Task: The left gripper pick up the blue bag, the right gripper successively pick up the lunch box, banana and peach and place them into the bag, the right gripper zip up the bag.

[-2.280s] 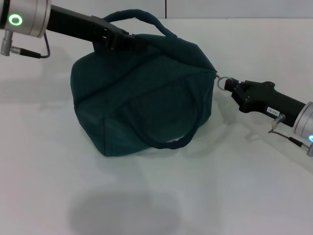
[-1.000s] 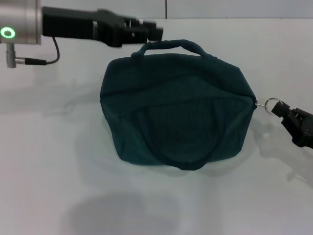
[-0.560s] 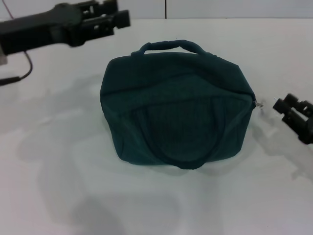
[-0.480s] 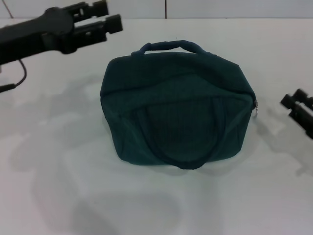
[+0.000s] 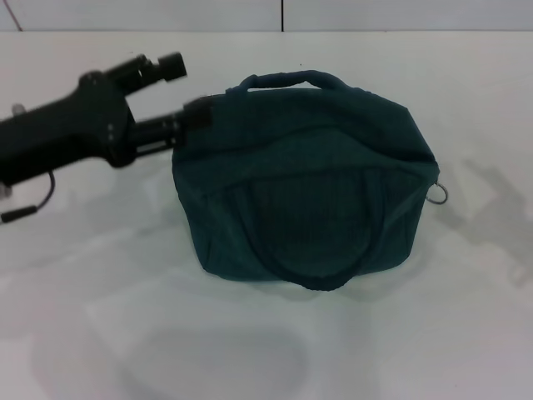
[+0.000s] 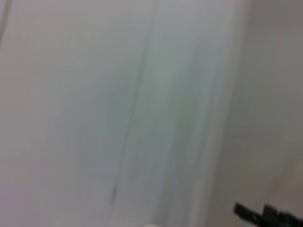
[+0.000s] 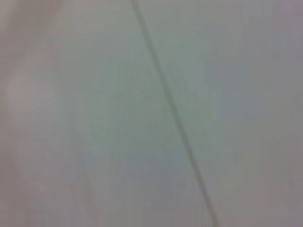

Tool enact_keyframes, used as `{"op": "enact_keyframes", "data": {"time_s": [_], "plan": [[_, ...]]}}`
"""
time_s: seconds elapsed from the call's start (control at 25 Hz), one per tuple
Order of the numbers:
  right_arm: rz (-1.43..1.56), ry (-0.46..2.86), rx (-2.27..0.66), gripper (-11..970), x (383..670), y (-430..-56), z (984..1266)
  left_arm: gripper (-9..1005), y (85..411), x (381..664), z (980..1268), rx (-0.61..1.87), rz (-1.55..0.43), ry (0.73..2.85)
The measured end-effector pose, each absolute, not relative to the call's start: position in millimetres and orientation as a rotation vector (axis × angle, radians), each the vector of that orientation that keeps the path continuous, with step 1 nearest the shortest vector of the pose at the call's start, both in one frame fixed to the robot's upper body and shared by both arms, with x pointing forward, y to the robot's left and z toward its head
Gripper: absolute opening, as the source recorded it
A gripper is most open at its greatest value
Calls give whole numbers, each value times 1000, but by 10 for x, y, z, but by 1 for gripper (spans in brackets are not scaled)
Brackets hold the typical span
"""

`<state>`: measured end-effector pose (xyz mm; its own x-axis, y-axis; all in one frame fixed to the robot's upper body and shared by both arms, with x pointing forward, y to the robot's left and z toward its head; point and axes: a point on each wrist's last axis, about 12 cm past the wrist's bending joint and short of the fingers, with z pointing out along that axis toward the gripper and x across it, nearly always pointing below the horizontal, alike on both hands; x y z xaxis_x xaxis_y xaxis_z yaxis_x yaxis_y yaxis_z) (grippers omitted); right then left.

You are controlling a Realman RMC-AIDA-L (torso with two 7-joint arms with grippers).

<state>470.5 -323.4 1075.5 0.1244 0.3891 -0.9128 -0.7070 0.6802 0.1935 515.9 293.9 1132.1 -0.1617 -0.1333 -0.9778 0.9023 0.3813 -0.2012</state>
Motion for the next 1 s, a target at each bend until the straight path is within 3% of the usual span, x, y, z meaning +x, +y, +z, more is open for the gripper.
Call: {"op": "enact_keyframes", "data": {"time_s": [0.08,0.48,1.0], "plan": [[864,1133,-405,879,4764,-3213,10898,832,2913,5063,11264,769,-1123,1392],[1250,1244,-922,886,5355,-2977,11522,833,2879,4942,11235,832,-1160,1321],[1272,1407,-1235,886,5688,-2361,11599,832,2814,4939,11170,861,-1146,1298]]}}
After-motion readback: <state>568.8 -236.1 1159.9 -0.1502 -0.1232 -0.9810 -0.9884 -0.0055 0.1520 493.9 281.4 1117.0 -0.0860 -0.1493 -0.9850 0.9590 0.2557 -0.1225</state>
